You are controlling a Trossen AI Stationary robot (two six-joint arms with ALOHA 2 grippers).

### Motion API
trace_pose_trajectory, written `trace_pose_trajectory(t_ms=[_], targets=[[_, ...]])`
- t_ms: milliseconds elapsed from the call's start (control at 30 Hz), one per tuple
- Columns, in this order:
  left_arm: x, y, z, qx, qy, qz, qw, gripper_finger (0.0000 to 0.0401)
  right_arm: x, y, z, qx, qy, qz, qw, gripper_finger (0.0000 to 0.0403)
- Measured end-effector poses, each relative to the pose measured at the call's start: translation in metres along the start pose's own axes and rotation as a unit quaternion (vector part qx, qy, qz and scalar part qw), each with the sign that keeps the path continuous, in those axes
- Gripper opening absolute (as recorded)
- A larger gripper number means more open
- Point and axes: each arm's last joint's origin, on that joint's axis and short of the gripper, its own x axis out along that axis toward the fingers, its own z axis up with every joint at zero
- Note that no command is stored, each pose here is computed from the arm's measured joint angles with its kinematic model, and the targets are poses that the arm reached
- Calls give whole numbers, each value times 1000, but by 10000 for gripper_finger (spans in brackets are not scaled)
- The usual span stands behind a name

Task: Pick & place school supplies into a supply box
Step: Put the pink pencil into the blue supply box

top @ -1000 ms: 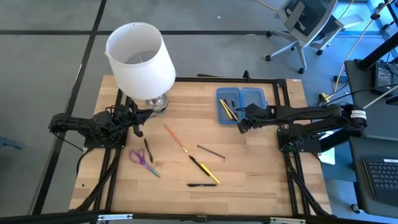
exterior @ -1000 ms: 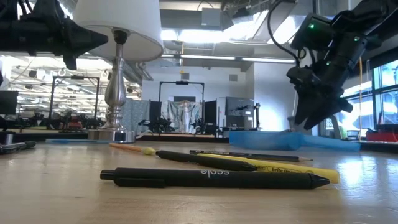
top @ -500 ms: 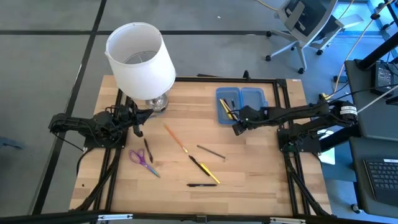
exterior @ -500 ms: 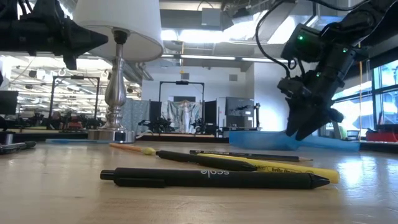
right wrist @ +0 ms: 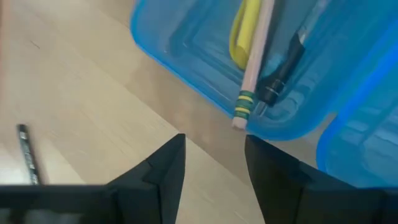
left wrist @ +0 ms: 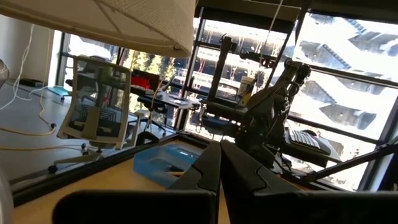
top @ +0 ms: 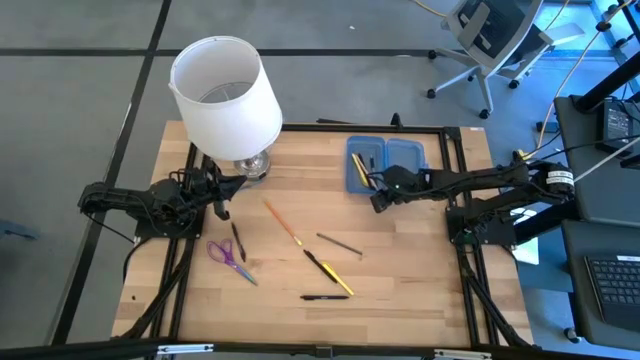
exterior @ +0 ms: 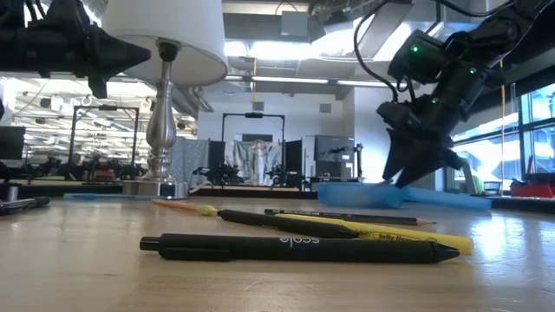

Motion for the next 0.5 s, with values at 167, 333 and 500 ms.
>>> trace_pose_trajectory(t_ms=[167, 333, 500], targets=[[0, 0, 0, 0, 0, -3, 1000, 4, 0, 2, 2, -6, -10, 10, 1000, 170], [0, 0, 0, 0, 1, -3, 1000, 4, 0, 2, 6, 0, -27, 14, 1000, 170], [0, 0, 0, 0, 1, -3, 1000, 4, 0, 0, 14, 12, -58, 13, 998, 170]])
